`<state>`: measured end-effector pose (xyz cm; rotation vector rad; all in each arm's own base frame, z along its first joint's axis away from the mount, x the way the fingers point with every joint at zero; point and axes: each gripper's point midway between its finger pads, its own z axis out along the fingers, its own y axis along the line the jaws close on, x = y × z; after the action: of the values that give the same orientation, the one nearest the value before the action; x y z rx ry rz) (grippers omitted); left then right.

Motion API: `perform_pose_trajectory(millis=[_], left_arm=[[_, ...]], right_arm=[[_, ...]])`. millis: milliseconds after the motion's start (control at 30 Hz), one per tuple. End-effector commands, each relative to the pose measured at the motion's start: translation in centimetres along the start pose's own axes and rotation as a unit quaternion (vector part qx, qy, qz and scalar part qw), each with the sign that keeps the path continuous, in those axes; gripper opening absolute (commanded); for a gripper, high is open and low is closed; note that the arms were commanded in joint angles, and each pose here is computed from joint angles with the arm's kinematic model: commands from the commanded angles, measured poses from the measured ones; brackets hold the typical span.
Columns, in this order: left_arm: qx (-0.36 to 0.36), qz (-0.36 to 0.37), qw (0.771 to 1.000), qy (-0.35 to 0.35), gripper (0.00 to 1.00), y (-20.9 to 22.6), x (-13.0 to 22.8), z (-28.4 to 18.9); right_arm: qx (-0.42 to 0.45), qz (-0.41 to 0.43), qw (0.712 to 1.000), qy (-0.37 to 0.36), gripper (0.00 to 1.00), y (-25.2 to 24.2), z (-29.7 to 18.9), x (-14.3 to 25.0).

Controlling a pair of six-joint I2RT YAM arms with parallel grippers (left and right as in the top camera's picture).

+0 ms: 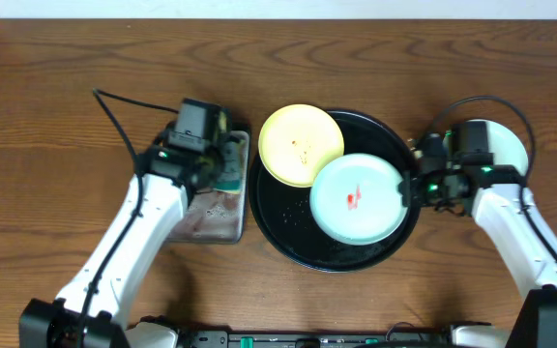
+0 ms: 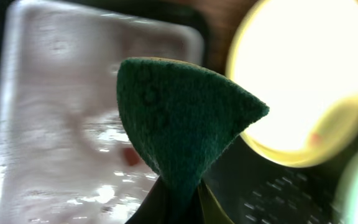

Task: Clean dirty plates on tray and stack at the side

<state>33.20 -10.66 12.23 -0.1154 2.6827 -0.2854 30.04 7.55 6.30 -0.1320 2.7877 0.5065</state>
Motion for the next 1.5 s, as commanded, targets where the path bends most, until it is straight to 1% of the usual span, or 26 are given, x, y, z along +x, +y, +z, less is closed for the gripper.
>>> perform_pose_trajectory(millis=[0,67,133,233,367,467,567,633,867,1000,1100,1133,1200,1300,1367,1467], left_arm=[[0.041,0.04,0.998,0.02,0.08,-3.9,2.1,0.1],[0.037,0.063,0.997,0.024,0.07,-5.0,2.9,0.4],[-0.003,0.071,0.997,0.015,0.07,-4.2,2.9,0.7],[-0.061,0.05,0.997,-0.009,0.07,-1.9,1.8,0.7],[-0.085,0.008,0.996,-0.021,0.07,1.2,0.2,0.6],[-0.107,-0.035,0.993,-0.024,0.07,4.4,-0.8,0.7],[-0.111,-0.06,0.992,-0.003,0.07,6.2,-0.7,1.8],[-0.111,-0.065,0.991,0.033,0.07,6.8,0.4,3.7],[-0.132,-0.065,0.985,0.089,0.08,7.9,2.5,7.7],[-0.139,-0.065,0.982,0.108,0.08,8.3,3.4,8.8],[-0.14,-0.065,0.981,0.113,0.12,8.4,3.6,9.2],[-0.14,-0.065,0.981,0.113,0.1,8.4,3.7,9.2],[-0.137,-0.065,0.982,0.111,0.07,8.3,3.5,9.0],[-0.12,-0.053,0.987,0.094,0.07,7.5,2.3,7.7],[-0.107,-0.038,0.992,0.06,0.07,6.7,0.4,6.0],[-0.091,-0.037,0.995,0.007,0.07,5.9,-1.8,3.7]], right_arm=[[-0.009,-0.022,0.999,0.023,0.01,2.1,1.0,1.4],[0.016,-0.023,0.999,0.027,0.01,1.7,1.3,1.6],[0.039,-0.024,0.999,0.029,0.01,1.2,1.4,1.8],[0.04,-0.023,0.998,0.03,0.01,1.2,1.4,1.9],[0.041,-0.023,0.998,0.031,0.01,1.2,1.4,1.9],[0.041,-0.023,0.998,0.031,0.01,1.2,1.4,2.0],[0.04,-0.023,0.998,0.03,0.01,1.2,1.4,1.9],[0.04,-0.023,0.998,0.031,0.01,1.2,1.4,1.9],[0.039,-0.022,0.999,0.03,0.01,1.3,1.4,1.9],[0.039,-0.022,0.999,0.031,0.01,1.3,1.4,1.9],[0.038,-0.022,0.999,0.03,0.01,1.3,1.5,1.9],[0.038,-0.019,0.999,0.03,0.01,1.3,1.5,1.9],[0.038,-0.017,0.999,0.029,0.01,1.3,1.5,1.9],[0.038,-0.017,0.999,0.029,0.01,1.3,1.5,1.8],[0.039,-0.016,0.999,0.029,0.01,1.3,1.5,1.9],[0.039,-0.016,0.999,0.028,0.01,1.3,1.4,1.8]])
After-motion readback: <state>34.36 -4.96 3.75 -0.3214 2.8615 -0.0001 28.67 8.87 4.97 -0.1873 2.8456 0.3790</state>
